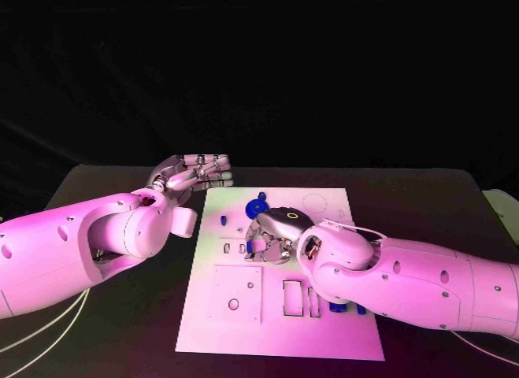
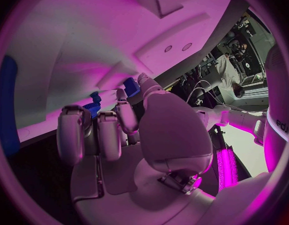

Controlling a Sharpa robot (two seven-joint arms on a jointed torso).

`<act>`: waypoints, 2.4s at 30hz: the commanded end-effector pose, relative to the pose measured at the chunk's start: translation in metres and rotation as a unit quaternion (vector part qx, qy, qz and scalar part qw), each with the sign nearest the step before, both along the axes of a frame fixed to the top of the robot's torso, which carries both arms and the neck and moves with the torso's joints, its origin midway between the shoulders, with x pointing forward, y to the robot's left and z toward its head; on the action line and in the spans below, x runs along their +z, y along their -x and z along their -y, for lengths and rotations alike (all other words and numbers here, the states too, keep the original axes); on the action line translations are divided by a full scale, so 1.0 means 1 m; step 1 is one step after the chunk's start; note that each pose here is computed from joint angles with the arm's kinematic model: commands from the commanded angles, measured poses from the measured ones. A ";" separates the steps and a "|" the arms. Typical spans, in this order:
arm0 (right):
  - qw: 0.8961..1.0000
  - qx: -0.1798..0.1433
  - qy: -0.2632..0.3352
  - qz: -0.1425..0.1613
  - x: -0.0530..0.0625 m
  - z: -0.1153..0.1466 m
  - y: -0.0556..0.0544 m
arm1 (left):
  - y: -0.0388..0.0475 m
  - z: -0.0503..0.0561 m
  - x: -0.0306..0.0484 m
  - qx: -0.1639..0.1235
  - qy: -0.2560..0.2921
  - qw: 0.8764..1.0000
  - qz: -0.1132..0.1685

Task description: Assemble the parts on the task board

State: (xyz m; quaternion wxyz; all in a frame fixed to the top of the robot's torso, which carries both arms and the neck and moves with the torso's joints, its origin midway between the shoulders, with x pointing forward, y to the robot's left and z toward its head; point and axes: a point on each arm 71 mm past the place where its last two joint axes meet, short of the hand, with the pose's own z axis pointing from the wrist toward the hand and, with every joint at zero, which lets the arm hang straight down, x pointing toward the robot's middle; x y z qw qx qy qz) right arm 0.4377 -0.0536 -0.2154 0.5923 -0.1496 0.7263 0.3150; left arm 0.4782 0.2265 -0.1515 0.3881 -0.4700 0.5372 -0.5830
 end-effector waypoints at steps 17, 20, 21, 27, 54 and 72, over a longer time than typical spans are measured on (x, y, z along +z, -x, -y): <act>0.989 0.017 -0.144 0.018 0.035 0.035 0.011 | -0.0023 0.000 -0.0029 -0.041 -0.034 0.999 -0.003; 0.983 0.010 -0.185 -0.004 0.047 0.052 0.006 | -0.0032 0.000 -0.0048 -0.061 -0.060 0.996 -0.003; 0.979 0.002 -0.202 -0.013 0.051 0.060 0.003 | -0.0034 0.000 -0.0059 -0.072 -0.072 0.995 -0.005; 0.961 -0.068 -0.265 -0.037 0.072 0.114 -0.018 | -0.0018 0.002 -0.0146 -0.148 -0.162 0.975 -0.025; 0.951 -0.162 -0.260 -0.043 0.075 0.182 -0.032 | -0.0065 0.037 -0.0352 -0.233 -0.553 0.790 -0.130; 0.953 -0.171 -0.246 -0.044 0.073 0.186 -0.034 | -0.0087 0.059 -0.0420 -0.250 -0.578 0.765 -0.133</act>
